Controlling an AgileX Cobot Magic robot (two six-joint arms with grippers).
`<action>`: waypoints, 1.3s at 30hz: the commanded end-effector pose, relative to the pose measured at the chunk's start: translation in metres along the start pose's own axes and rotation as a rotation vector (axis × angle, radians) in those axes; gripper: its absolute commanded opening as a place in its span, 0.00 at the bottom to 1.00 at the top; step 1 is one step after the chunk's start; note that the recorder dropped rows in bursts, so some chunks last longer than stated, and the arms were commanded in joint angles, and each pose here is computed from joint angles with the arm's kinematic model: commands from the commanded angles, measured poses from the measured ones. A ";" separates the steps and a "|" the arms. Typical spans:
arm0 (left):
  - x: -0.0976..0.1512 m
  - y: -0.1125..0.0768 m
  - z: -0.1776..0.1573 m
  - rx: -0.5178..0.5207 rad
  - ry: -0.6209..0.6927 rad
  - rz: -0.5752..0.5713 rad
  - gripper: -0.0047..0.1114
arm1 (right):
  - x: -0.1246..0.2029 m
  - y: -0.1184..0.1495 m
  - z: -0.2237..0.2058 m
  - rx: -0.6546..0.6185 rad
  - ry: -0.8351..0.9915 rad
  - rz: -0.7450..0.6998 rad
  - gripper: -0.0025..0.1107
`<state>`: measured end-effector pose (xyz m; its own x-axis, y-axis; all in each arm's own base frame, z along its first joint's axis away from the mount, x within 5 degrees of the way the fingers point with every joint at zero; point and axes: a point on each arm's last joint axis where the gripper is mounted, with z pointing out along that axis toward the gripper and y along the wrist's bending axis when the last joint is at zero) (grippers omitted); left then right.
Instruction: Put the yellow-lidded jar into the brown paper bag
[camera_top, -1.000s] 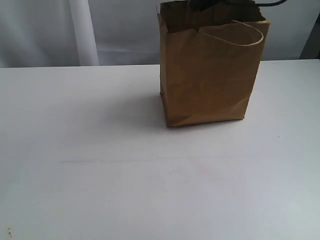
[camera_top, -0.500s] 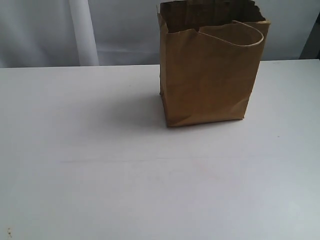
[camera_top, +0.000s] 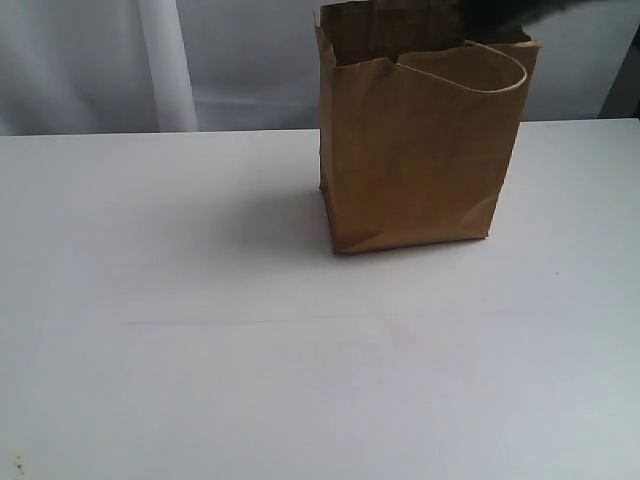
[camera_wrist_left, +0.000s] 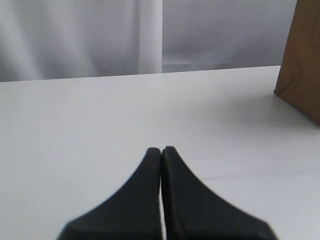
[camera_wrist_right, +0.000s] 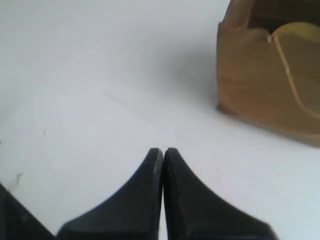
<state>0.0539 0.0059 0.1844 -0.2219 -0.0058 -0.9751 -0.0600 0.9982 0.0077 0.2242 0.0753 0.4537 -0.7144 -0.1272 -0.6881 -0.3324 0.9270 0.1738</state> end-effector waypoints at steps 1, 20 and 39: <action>-0.001 -0.001 0.000 0.008 -0.008 -0.006 0.05 | 0.057 0.006 -0.010 -0.020 -0.067 0.004 0.02; -0.001 -0.001 0.000 0.008 -0.008 -0.006 0.05 | 0.213 -0.019 0.019 -0.058 -0.554 0.149 0.02; -0.001 -0.001 0.000 0.008 -0.008 -0.006 0.05 | 0.219 -0.031 0.007 0.173 -0.636 -0.141 0.02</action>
<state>0.0539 0.0059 0.1844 -0.2219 -0.0058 -0.9751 -0.0600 0.9982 0.0077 0.0888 0.0289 0.2903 -0.2146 0.0073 -0.9767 -0.2957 0.9526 0.0721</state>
